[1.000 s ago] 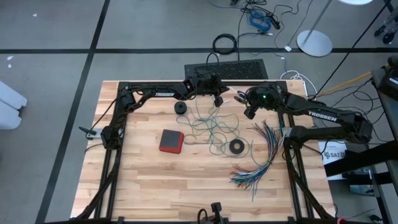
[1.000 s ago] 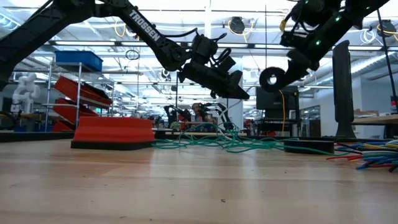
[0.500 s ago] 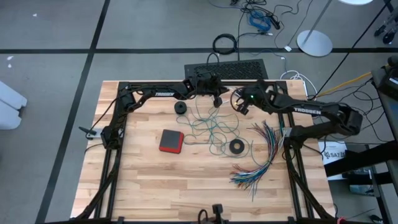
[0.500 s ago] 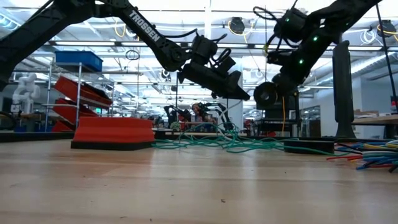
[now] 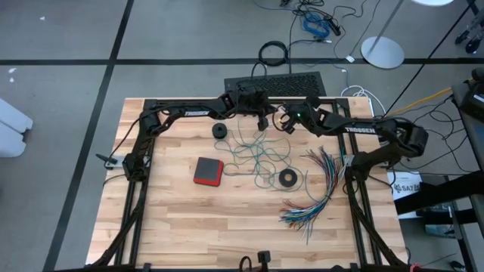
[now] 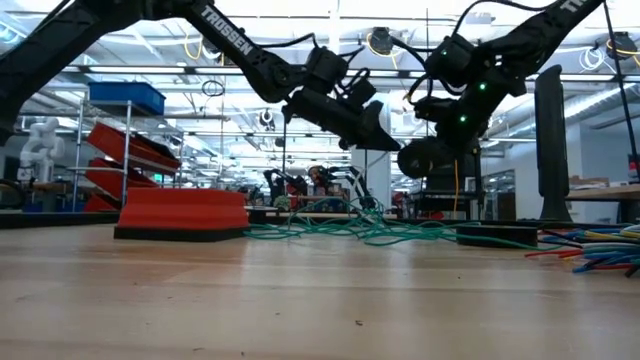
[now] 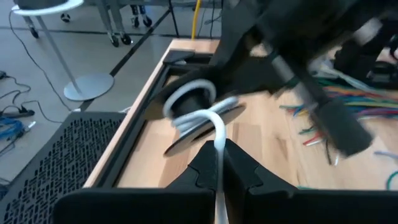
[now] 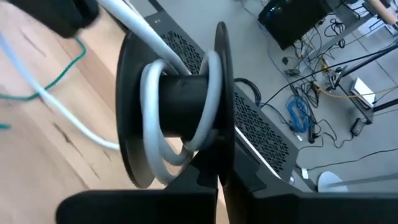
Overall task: Coiling cords
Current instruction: Coil the white wire cable on the spool
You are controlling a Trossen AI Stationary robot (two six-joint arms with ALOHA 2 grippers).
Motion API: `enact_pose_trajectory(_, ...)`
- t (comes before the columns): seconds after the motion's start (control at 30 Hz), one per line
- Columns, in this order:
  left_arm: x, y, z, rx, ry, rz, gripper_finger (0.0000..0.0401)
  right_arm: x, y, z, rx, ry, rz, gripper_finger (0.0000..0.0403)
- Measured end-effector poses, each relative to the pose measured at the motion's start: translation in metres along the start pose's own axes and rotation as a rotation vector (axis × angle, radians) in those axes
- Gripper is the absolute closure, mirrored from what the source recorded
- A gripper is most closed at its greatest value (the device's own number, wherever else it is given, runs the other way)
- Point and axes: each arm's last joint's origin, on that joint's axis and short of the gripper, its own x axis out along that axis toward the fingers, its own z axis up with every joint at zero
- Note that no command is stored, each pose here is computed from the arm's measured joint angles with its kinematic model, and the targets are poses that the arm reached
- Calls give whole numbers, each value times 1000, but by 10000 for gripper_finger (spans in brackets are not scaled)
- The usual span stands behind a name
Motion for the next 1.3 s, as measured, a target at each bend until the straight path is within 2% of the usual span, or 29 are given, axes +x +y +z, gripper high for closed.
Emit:
enact_pose_trajectory(0.27, -2, -2, 8, -107, -18, -56, 393, 13, 7, 6, 104, -77, 8, 403)
enact_pose_trajectory(0.47, -1, -7, 9, -148, -17, -55, 367, 18, 9, 11, 171, -129, 2, 403)
enact_pose_trajectory(0.67, 1, -13, 9, -146, -9, -63, 362, 16, 8, 21, 223, -234, 14, 403)
enact_pose_trajectory(1.0, 1, -15, 10, -136, -15, -88, 359, 10, 5, 26, 222, -276, 67, 403)
enact_pose_trajectory(1.17, 2, -17, 11, -106, -32, -96, 359, -1, -3, 30, 209, -307, 65, 403)
enact_pose_trajectory(1.3, 3, -22, 18, -53, -95, -100, 358, -16, -10, 38, 209, -385, 135, 403)
